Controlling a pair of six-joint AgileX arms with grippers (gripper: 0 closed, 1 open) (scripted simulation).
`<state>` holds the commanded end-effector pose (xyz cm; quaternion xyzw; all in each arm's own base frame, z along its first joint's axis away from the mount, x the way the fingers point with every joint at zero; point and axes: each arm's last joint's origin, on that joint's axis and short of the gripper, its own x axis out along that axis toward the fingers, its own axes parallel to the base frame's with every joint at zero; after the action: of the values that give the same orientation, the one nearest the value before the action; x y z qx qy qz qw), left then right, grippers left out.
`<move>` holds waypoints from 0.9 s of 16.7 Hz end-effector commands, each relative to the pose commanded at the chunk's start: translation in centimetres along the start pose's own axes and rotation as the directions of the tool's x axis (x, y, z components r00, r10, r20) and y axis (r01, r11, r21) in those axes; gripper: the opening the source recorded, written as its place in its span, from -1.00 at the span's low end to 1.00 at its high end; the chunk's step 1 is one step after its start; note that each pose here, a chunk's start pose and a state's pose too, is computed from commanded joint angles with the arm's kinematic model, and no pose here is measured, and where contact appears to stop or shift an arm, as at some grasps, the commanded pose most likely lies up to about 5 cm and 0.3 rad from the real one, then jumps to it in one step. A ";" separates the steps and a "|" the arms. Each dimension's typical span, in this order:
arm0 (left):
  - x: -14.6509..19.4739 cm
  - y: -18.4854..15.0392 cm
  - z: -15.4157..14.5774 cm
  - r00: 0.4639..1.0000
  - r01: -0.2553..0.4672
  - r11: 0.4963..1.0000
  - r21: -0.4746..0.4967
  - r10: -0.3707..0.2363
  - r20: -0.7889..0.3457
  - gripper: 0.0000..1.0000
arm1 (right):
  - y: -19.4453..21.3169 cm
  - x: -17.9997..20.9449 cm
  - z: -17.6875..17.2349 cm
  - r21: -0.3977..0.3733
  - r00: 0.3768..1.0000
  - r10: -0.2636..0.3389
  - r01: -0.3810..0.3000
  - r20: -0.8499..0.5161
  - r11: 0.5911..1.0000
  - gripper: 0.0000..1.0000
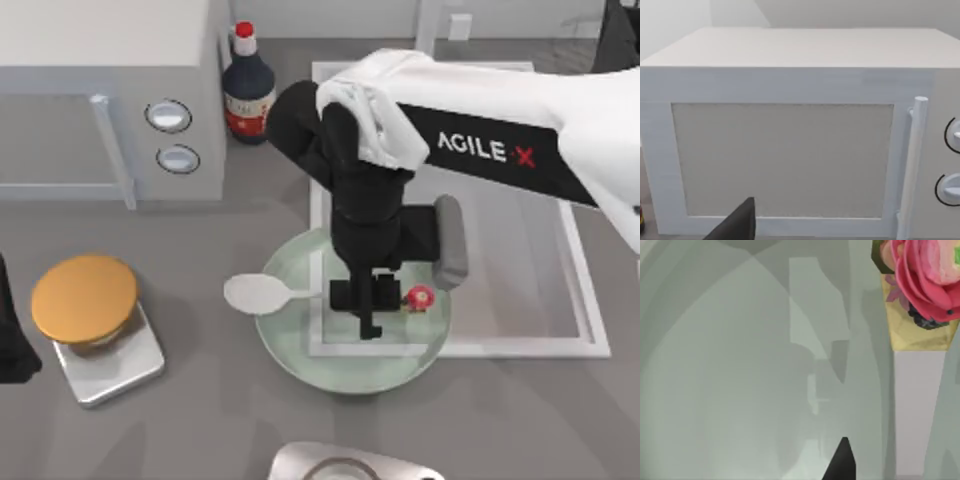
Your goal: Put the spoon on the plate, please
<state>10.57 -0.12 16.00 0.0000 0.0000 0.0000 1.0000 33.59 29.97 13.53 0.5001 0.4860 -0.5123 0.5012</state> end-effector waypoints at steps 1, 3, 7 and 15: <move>0.0 0.0 0.0 1.000 0.000 1.000 0.000 0.000 0.000 1.00 | 0.0 0.0 0.0 0.000 1.000 0.000 0.000 0.000 1.000 -0.40; 0.0 0.0 0.0 1.000 0.000 1.000 0.000 0.000 0.000 1.00 | 0.0 0.0 0.0 0.000 1.000 0.000 0.000 0.000 1.000 -0.10; 0.0 0.0 0.0 1.000 0.000 1.000 0.000 0.000 0.000 1.00 | 0.0 0.0 0.0 0.000 1.000 0.000 0.000 0.000 1.000 0.51; 0.0 0.0 0.0 1.000 0.000 1.000 0.000 0.000 0.000 1.00 | 0.0 0.0 0.0 0.000 1.000 0.000 0.000 0.000 1.000 1.00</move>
<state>10.57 -0.12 16.00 0.0000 0.0000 0.0000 1.0000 33.59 29.97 13.53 0.5001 0.4860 -0.5123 0.5012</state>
